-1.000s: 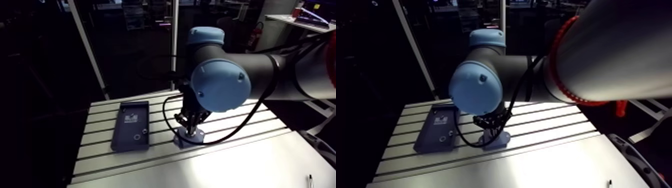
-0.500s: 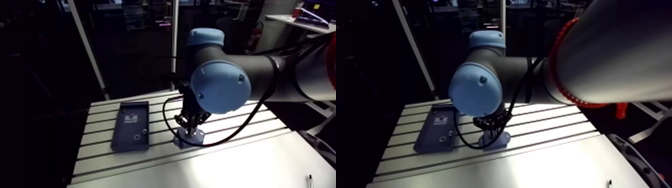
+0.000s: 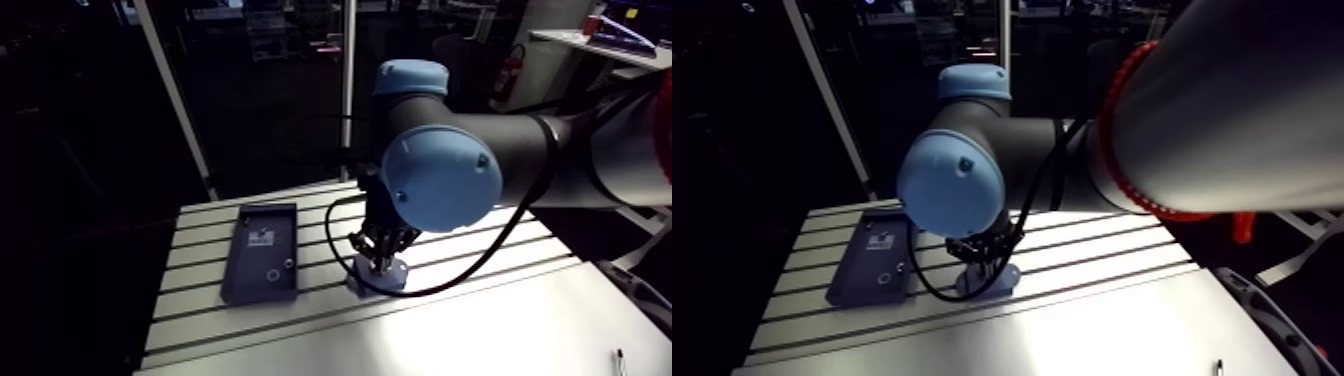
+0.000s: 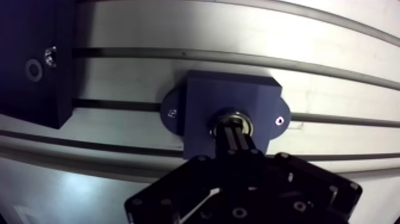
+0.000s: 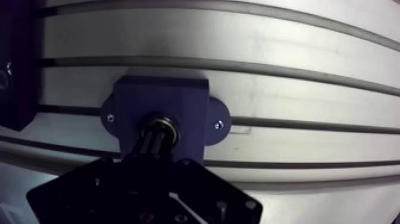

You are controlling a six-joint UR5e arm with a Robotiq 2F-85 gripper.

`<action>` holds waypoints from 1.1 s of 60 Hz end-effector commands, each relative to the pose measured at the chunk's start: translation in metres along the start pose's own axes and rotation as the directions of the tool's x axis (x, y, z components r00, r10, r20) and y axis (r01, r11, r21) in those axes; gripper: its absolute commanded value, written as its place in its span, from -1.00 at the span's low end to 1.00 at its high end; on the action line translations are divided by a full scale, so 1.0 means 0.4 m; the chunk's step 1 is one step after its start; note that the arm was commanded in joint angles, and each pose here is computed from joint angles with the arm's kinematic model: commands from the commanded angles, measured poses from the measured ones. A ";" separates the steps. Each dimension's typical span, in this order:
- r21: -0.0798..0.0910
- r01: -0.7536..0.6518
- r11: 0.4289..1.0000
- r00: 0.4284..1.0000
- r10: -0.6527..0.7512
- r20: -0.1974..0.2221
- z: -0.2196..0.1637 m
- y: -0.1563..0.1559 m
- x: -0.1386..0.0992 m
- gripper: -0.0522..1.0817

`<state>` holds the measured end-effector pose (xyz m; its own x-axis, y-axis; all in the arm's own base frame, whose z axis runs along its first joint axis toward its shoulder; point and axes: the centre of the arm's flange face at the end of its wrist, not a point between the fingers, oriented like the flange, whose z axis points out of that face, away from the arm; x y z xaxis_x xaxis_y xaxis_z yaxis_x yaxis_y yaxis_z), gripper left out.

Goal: Pick up the bearing and press it into the housing until flush.

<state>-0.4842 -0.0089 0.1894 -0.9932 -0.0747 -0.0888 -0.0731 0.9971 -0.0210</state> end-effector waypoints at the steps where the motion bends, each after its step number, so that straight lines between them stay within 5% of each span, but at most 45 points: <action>1: 0.001 -0.002 1.000 1.000 0.002 -0.001 0.000 0.003 0.000 0.68; 66: -0.003 -0.001 1.000 1.000 0.001 -0.007 -0.011 0.006 0.007 0.68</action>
<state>-0.4866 -0.0071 0.1921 -0.9938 -0.0736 -0.0839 -0.0722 0.9972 -0.0200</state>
